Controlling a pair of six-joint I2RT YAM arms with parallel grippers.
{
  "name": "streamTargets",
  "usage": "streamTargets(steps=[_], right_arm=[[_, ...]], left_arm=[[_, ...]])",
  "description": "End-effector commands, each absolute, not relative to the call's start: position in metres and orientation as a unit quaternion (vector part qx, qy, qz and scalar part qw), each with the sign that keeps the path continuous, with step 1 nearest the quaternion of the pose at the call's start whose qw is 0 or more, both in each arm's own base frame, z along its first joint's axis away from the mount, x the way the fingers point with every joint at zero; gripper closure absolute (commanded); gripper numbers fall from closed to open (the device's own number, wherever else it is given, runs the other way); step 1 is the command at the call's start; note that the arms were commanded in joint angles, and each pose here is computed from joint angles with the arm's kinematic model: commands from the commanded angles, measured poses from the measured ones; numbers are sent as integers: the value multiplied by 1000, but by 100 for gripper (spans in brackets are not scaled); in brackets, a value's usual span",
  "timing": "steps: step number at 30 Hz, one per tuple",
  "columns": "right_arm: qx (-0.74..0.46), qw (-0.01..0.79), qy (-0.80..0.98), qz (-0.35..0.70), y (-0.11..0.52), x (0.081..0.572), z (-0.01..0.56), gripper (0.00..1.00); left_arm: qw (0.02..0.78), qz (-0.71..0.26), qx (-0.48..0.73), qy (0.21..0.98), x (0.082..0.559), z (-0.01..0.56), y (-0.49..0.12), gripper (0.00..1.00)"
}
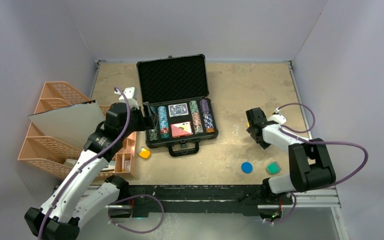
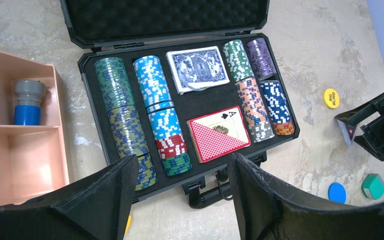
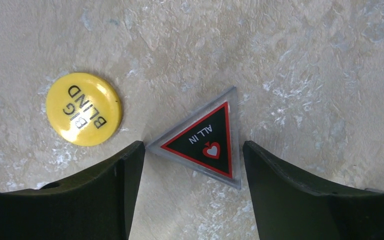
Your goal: Pack up texas hold em set
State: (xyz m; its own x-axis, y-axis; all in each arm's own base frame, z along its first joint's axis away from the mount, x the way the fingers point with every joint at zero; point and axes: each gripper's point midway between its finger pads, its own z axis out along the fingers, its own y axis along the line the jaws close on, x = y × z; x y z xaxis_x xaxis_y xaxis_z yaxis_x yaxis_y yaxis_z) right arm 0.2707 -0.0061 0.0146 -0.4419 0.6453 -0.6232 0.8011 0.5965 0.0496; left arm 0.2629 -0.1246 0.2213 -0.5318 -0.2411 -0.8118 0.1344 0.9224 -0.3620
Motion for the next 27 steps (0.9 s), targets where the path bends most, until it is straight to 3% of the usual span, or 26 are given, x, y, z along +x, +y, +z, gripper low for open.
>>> streamTargets(steps=[1,6,17,21,27], right_arm=[[428,285,844,-153,-13,254,6,28],[421,293,844,-157,-15,256,10,35],[369,356,854,-90,3,279,62,35],[331,405,851,-30,39,293,98,36],[175,438,871,142,156,313,139,36]], left_arm=[[494,-213,-36,842,267,230,-129,31],[491,-211,-35,844,268,228,-129,32],[495,-201,-38,845,269,231,-126,32],[503,-191,-39,842,269,238,-121,32],[528,-197,-35,825,271,269,-120,32]])
